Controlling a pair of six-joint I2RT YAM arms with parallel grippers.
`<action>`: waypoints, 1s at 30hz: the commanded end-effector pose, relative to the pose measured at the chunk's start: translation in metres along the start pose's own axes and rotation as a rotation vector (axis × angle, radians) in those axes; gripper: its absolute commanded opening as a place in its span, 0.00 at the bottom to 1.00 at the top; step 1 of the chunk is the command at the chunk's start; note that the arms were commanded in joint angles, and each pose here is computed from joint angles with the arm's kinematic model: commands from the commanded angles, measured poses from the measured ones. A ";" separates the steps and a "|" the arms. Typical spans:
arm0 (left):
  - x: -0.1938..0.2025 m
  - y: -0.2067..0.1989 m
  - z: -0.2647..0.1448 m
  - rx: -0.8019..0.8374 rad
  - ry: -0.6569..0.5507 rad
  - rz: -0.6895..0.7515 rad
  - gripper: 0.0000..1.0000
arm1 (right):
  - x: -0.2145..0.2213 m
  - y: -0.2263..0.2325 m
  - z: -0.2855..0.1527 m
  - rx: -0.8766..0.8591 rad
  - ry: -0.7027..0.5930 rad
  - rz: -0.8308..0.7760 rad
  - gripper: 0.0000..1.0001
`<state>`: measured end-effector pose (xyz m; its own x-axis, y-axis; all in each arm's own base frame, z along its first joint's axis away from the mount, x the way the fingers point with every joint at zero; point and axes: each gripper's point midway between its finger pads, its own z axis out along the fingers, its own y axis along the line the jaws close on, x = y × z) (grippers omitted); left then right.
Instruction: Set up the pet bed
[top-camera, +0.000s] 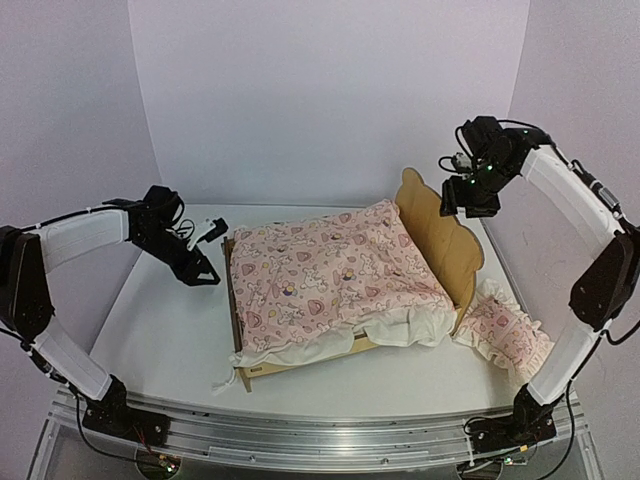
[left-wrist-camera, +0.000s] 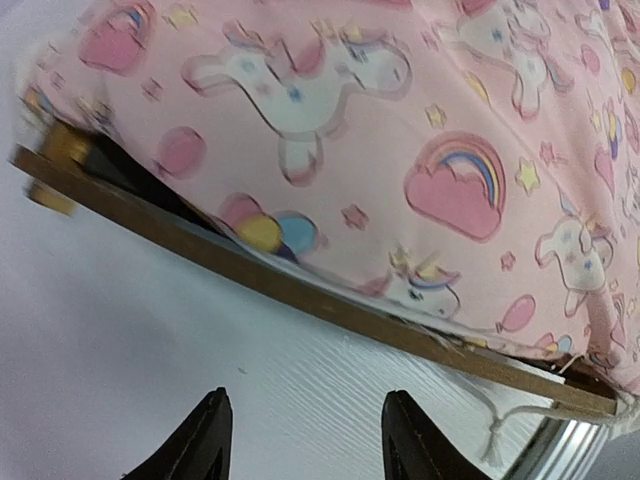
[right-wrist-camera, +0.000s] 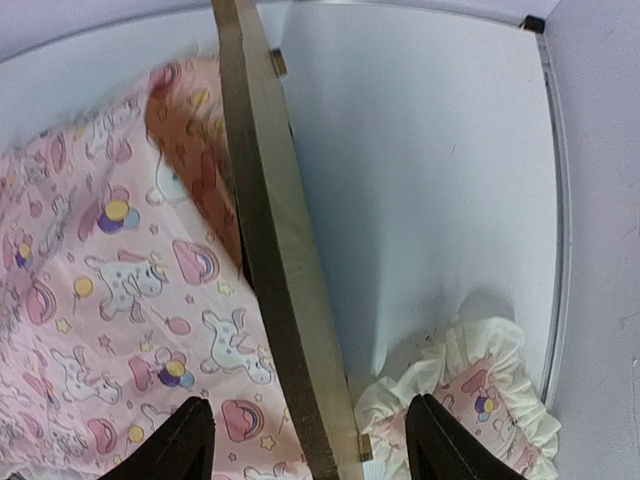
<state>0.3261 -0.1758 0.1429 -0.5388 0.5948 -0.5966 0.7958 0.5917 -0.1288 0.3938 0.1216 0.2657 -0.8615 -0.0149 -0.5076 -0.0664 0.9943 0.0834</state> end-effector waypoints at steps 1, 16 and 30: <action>0.012 -0.031 0.000 0.121 -0.034 -0.039 0.52 | 0.034 0.001 0.011 0.017 0.167 -0.007 0.61; -0.020 0.050 0.038 -0.057 -0.131 -0.144 0.51 | 0.031 0.050 0.038 -0.058 0.219 0.104 0.28; -0.053 0.064 0.015 0.032 -0.235 -0.007 0.57 | -0.016 0.064 0.008 -0.070 -0.044 0.064 0.52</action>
<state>0.4420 -0.1604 0.1189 -0.5749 0.4324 -0.6947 0.6803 0.7243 -0.1121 0.3954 0.1723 0.2118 -0.9356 0.0814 -0.3436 0.0445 0.9925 0.1139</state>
